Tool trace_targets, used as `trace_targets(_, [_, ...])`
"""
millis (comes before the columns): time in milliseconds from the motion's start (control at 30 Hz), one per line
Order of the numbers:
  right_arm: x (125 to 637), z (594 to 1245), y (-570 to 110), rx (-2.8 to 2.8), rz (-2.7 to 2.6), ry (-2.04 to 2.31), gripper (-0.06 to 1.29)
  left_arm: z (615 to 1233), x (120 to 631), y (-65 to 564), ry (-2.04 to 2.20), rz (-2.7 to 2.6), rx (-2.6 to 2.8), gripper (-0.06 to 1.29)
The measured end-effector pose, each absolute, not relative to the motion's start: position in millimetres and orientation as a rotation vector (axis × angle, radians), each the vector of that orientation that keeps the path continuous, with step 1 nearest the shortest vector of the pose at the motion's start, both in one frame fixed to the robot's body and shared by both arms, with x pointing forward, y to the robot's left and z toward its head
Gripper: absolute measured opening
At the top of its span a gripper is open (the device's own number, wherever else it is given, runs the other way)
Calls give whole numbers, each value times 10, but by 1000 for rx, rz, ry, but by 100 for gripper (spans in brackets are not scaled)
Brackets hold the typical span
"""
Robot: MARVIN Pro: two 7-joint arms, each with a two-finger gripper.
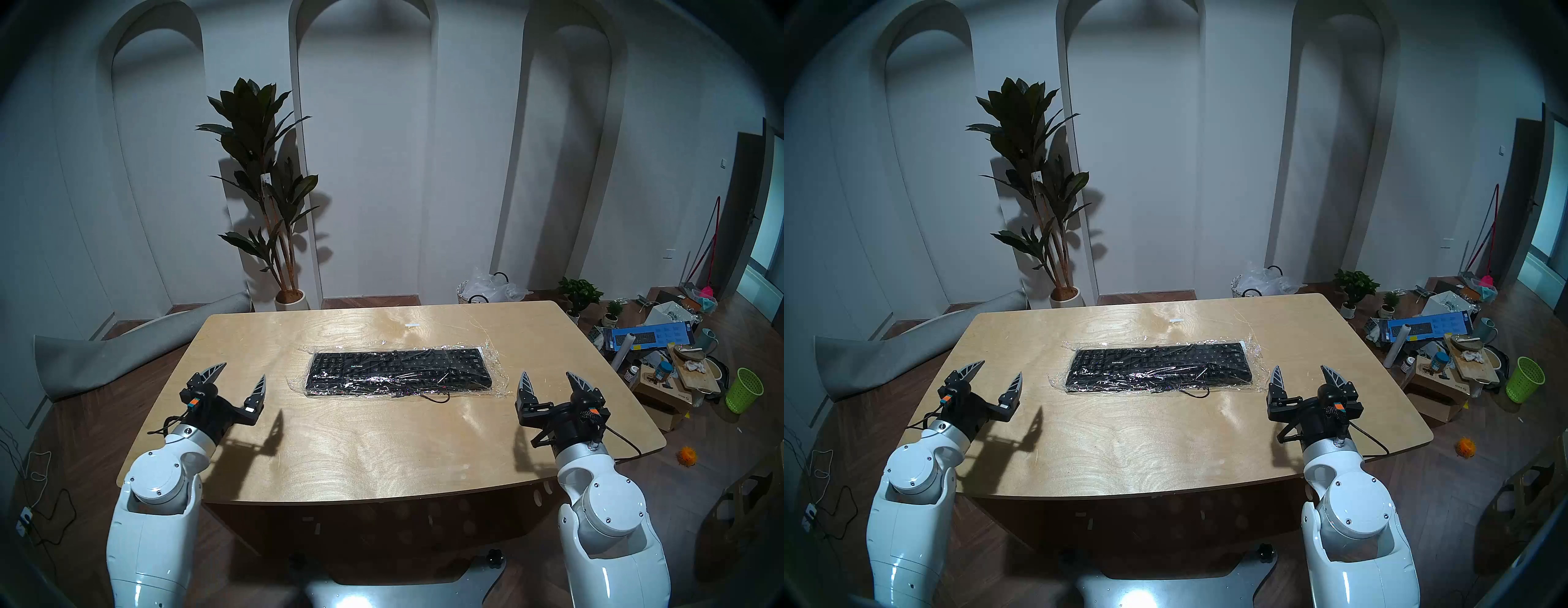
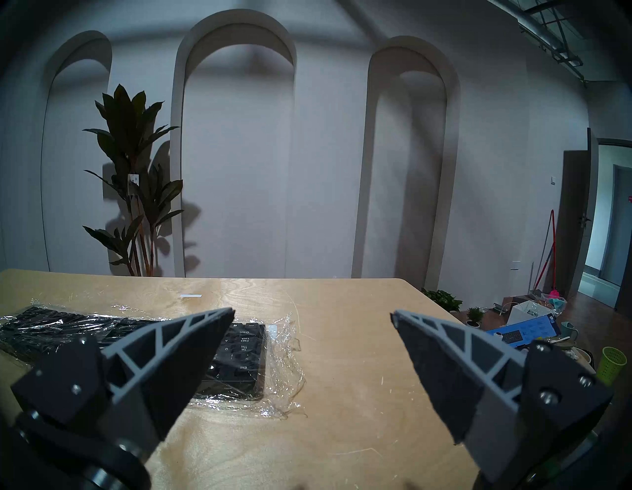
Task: Unwrap the new keyboard and set the wrapping aside
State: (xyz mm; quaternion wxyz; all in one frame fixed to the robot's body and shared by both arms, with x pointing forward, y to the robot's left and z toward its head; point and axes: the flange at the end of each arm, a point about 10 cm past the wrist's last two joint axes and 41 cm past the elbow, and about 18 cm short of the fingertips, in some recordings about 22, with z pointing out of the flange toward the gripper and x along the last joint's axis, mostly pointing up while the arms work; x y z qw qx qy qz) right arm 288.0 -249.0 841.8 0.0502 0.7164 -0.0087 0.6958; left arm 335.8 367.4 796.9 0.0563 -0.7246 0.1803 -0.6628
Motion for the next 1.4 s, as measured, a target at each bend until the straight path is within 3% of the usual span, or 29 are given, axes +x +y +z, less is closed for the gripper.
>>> trace_targets(600, [2887,8381,-2494,2191,2112,-29,125,8511,3753,3611,1314,-1919,-2075,126])
trace_targets(1133, [2892,8385,-2494,2190,2114,-29,125,8156,3832,3634,1954,-1570,-2162,126])
trace_targets(1400, [2893,8386,-2494,2190,2115,-29,125,8201,3946,3567,2041,-1592,-2176,126])
